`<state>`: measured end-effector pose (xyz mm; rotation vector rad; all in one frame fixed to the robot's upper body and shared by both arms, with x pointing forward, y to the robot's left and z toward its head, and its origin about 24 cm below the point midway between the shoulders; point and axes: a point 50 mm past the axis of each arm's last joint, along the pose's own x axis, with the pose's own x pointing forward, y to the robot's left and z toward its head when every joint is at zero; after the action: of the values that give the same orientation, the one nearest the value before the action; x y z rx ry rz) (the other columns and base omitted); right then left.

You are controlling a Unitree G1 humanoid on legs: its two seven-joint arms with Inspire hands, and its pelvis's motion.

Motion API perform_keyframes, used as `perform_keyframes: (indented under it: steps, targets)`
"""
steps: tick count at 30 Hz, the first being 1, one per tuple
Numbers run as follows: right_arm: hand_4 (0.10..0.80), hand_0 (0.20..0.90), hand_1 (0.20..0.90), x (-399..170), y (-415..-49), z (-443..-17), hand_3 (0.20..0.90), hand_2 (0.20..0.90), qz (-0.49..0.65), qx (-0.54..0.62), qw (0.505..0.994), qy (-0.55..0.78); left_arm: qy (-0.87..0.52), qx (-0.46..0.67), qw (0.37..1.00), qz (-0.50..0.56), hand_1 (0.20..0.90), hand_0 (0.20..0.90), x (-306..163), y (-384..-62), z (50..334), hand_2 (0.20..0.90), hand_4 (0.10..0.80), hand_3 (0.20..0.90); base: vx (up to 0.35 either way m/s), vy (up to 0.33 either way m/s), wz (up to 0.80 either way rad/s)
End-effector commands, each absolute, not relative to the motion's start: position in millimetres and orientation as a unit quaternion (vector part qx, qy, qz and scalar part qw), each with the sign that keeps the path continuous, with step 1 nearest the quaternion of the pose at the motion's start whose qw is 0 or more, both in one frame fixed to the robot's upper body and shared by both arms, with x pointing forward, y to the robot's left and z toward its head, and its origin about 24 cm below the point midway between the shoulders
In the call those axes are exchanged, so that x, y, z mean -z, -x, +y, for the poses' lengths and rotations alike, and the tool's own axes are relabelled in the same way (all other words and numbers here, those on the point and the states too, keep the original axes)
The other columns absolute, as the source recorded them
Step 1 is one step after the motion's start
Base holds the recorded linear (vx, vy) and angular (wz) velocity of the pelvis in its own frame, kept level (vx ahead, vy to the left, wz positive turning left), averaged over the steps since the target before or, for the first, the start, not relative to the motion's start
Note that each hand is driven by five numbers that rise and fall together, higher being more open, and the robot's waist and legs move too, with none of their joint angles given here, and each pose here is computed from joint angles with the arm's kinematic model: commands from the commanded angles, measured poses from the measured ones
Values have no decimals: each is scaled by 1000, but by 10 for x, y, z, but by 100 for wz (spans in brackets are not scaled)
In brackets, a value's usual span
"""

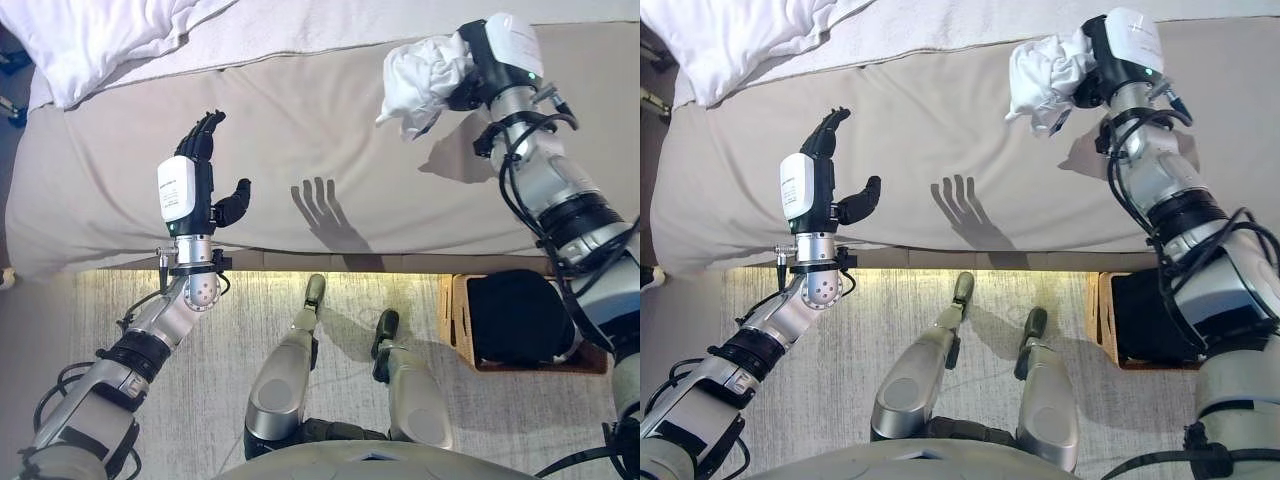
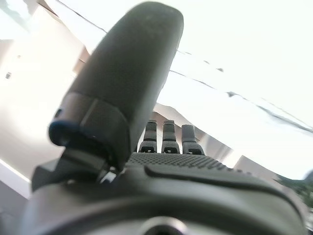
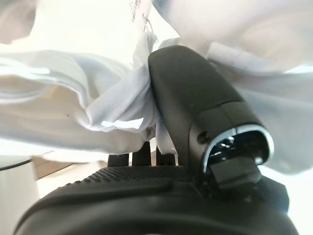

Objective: Pick up the clothes from the bed and place them into the basket

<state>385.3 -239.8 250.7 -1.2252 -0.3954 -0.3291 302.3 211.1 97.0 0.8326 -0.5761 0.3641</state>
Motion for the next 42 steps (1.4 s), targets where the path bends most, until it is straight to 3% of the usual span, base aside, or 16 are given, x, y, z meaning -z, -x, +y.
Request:
perform_keyframes:
  steps: [1, 17, 30, 42]
  targets:
    - [100, 300, 300, -2654, -3700, -2562, 200, 300, -228, 183, 771, 565, -402, -201, 843, -295, 900, 900, -1072, -2986, 2283, 900, 800, 900, 64, -19, -30]
    - [100, 300, 300, -2115, -3212, -3497, 200, 300, -68, 224, 801, 551, -435, -143, 860, -225, 900, 900, -712, -2949, 2248, 900, 800, 900, 39, -29, -29]
    - [100, 300, 300, -1324, -2904, -3868, 200, 300, 92, 222, 819, 522, -427, -124, 876, -186, 900, 900, -504, -2902, 2181, 900, 800, 900, -3, -39, -16]
    - [100, 300, 300, -1049, -2771, -4094, 200, 300, 173, 247, 818, 489, -426, -112, 879, -180, 900, 900, -450, -2896, 2121, 900, 800, 900, -2, -3, 0]
